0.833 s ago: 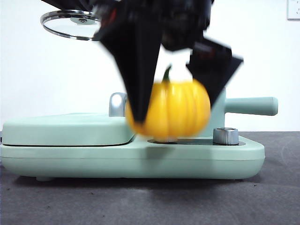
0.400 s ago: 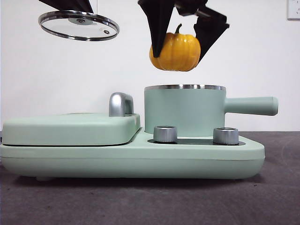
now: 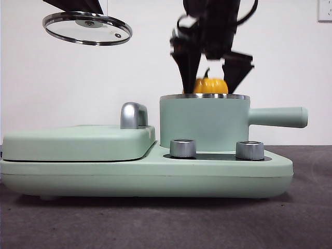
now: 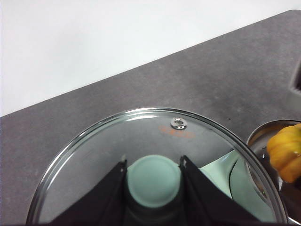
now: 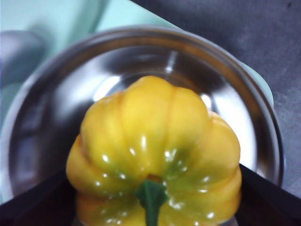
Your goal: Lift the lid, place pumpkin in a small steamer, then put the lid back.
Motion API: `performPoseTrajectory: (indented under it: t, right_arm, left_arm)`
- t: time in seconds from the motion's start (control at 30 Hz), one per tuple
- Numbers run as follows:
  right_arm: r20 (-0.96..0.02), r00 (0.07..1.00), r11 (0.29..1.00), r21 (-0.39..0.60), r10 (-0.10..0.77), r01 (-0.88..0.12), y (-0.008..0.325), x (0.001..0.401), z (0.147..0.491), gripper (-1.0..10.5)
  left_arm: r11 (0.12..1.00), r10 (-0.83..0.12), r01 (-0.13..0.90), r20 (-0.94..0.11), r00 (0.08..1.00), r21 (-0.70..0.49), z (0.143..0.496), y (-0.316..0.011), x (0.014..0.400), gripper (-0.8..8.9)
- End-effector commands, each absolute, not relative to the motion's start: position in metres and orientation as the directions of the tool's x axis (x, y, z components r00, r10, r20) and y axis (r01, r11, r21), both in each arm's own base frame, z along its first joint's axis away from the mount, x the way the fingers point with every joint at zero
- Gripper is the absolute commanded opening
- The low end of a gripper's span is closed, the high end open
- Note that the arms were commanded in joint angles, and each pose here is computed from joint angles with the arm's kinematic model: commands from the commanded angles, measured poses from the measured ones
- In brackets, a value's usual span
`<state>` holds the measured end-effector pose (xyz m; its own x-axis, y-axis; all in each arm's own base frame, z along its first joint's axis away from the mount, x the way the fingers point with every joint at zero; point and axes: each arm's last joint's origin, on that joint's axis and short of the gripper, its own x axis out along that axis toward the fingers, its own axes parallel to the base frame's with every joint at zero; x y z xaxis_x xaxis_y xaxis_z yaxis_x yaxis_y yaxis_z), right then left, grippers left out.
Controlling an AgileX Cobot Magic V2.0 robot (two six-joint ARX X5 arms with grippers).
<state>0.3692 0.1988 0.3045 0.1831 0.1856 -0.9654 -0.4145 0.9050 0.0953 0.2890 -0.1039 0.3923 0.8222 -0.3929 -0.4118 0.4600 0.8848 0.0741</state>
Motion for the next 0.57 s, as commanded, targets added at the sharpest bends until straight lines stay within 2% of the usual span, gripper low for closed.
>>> performPoseTrajectory:
  t: [0.03, 0.4, 0.57]
  right_arm:
    - [-0.983, 0.112, 0.901, 0.088, 0.148, -0.425, 0.2, 0.371, 0.295, 3.3]
    - [-0.991, 0.06, 0.899, 0.085, 0.122, -0.429, 0.209, 0.38, 0.268, 3.3]
    - [-0.99, 0.068, 0.899, 0.086, 0.127, -0.43, 0.213, 0.379, 0.267, 3.3]
  left_arm:
    - [0.888, -0.401, 0.454, -0.361, 0.842, 0.07, 0.404, -0.104, 0.289, 0.1]
    - [0.888, -0.398, 0.455, -0.385, 0.833, 0.064, 0.397, -0.107, 0.296, 0.1]
    - [0.889, -0.398, 0.454, -0.384, 0.833, 0.064, 0.397, -0.107, 0.296, 0.09]
